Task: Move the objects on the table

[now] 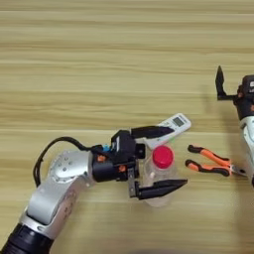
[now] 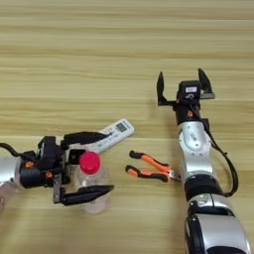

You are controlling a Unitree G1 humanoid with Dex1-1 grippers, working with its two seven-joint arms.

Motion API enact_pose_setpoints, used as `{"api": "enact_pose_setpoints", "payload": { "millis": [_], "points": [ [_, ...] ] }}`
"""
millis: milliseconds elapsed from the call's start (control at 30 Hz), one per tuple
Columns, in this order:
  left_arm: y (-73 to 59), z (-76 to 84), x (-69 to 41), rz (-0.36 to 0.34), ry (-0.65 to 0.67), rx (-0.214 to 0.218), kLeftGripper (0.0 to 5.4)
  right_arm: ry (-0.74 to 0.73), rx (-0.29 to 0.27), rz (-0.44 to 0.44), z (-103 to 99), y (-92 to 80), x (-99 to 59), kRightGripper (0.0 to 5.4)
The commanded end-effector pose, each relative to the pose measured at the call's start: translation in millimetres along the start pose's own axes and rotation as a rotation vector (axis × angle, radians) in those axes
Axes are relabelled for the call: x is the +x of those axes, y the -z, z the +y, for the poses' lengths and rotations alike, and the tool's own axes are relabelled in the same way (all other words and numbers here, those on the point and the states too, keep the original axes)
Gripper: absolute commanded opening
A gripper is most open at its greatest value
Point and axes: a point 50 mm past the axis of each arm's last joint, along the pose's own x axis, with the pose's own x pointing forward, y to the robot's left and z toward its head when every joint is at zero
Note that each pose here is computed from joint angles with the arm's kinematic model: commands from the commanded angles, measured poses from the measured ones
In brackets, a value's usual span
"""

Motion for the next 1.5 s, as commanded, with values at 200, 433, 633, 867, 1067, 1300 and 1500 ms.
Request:
{"api": "enact_pose_setpoints", "payload": {
  "millis": [200,433,633,867,1067,1300,1500],
  "points": [
    [-46.0,1.1,7.4,-0.244,-0.048,-0.002,5.39,0.001,0.006,-0.002,3,-1.5,3.4,5.4],
    [-73.7,8.0,4.3,-0.395,-0.124,-0.036,5.39,0.002,0.006,-0.003,3,-1.4,3.3,5.4],
    [-72.1,27.8,-1.3,-0.386,-0.31,0.007,5.39,0.004,0.01,-0.003,3,-1.4,3.2,5.4],
    [-57.4,39.5,-20.7,-0.239,-0.429,0.075,5.39,0.003,0.01,-0.006,4,-2.2,3.5,5.4],
    [-46.6,48.1,-49.4,-0.104,-0.542,0.102,5.39,0.001,0.011,-0.008,5,-2.9,4.1,5.4],
    [-34.3,42.0,-76.8,-0.005,-0.594,0.088,5.39,0.0,0.013,-0.01,6,-3.7,4.7,5.4],
    [-20.7,36.7,-86.0,0.093,-0.563,0.066,5.39,0.0,0.013,-0.01,6,-3.7,4.9,5.4]
  ]
}}
